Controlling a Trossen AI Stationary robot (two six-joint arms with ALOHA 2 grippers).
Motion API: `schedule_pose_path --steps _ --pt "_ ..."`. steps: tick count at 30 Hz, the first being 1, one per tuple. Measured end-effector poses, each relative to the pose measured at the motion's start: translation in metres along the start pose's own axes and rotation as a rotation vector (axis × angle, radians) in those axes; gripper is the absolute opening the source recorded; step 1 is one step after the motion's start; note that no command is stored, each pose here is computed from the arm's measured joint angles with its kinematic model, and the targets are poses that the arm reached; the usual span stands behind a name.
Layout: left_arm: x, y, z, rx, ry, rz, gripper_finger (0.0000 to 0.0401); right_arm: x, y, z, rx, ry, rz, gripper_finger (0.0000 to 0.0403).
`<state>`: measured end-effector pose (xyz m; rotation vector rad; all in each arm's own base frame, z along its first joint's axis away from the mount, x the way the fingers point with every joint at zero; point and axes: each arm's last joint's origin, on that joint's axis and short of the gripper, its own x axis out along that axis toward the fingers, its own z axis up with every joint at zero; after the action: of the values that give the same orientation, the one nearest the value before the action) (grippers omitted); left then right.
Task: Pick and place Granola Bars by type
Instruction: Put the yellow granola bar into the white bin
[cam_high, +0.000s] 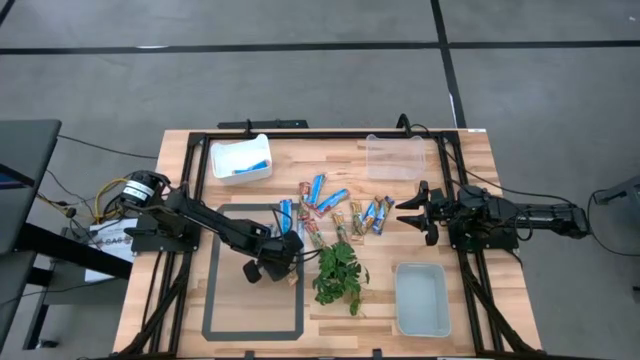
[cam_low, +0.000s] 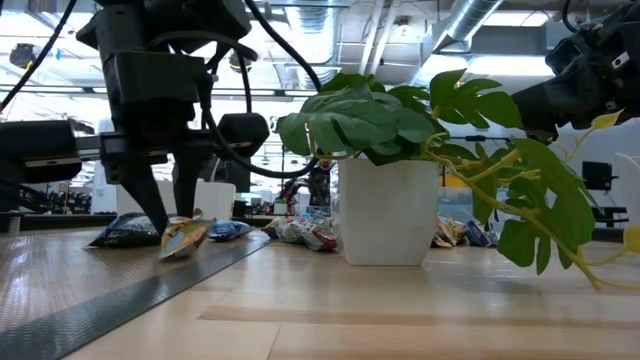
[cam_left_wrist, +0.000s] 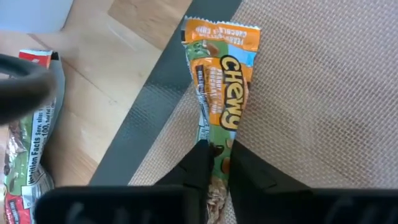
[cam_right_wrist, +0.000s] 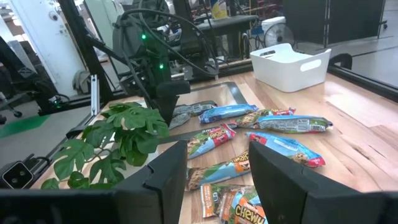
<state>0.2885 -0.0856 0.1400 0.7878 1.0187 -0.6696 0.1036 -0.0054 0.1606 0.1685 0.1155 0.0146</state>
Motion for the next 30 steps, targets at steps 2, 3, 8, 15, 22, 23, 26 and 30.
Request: schedule_pose_path --steps 2,3,8,15,22,23,26,30 --pt "0.000 0.000 0.000 -0.011 -0.003 0.003 0.0016 0.000 0.000 0.000 0.000 0.000 0.000 0.0166" --pt "0.000 0.000 0.000 -0.017 -0.004 0.003 0.0016 0.000 0.000 0.000 0.000 0.000 0.000 0.0166" --pt "0.000 0.002 0.001 -0.048 0.001 0.039 0.0039 0.000 0.000 0.000 0.000 0.000 0.000 0.0164" --pt "-0.010 0.016 0.015 -0.157 -0.046 0.100 0.0016 0.000 0.000 0.000 0.000 0.000 0.000 0.0164" --pt "-0.028 0.051 0.020 -0.362 -0.054 0.264 0.0025 0.000 0.000 0.000 0.000 0.000 0.000 0.0166" --pt "-0.030 0.058 0.018 -0.386 -0.044 0.296 0.0028 0.000 0.000 0.000 0.000 0.000 0.000 0.0166" --pt "-0.041 0.076 0.014 -0.436 -0.009 0.383 0.0030 0.000 0.000 0.000 0.000 0.000 0.000 0.0165" --pt "-0.057 0.103 0.002 -0.463 0.056 0.468 0.0017 0.000 0.000 0.000 0.000 0.000 0.000 0.0164"
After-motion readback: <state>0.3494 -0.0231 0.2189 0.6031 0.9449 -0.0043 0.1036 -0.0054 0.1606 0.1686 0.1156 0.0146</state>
